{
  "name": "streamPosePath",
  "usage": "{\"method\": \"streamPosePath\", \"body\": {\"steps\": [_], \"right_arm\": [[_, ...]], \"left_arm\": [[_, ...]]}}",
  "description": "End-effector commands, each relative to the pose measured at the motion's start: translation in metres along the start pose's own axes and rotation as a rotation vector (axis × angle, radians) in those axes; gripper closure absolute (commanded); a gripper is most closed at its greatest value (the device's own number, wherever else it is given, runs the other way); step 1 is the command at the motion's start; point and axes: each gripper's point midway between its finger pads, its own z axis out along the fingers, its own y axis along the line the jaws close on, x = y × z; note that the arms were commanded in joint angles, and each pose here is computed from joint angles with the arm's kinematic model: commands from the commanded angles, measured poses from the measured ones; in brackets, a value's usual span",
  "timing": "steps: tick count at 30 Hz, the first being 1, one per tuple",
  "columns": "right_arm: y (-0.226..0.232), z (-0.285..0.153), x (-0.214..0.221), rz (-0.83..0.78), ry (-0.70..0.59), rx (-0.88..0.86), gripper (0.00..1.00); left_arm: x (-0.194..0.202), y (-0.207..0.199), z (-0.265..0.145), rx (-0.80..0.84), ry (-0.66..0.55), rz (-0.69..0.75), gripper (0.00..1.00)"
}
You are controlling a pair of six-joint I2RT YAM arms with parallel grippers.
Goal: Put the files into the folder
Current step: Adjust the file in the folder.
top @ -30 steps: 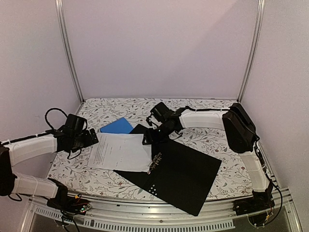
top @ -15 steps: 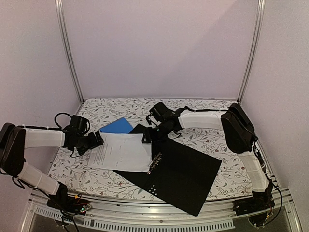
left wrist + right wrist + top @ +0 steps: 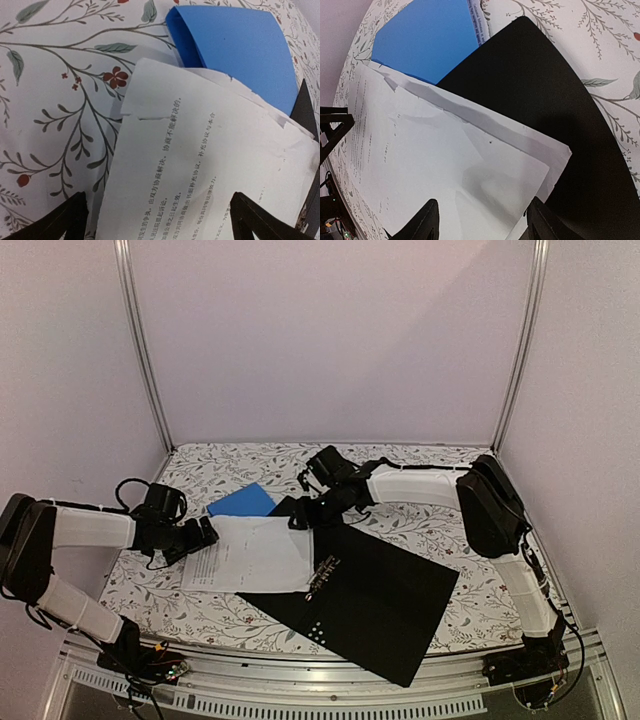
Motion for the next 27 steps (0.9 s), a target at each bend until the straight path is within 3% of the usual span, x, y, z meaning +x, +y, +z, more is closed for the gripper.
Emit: {"method": "streamPosePath", "body": {"steps": [1, 16, 27], "right_arm": [[-0.005, 0.008, -0.009, -0.009, -0.026, 0.018, 0.4], [-0.023, 0.003, -0.02, 0.007, -0.053, 0.057, 0.4], [-0.04, 0.002, -0.007, 0.007, -0.008, 0.136, 0.33]], "left_arm": [[0.006, -0.002, 0.003, 0.024, 0.021, 0.011, 0.01], [-0.008, -0.025, 0.002, 0.105, 0.004, 0.082, 0.01], [-0.012, -0.029, 0.003, 0.111, 0.0, 0.073, 0.01]]}}
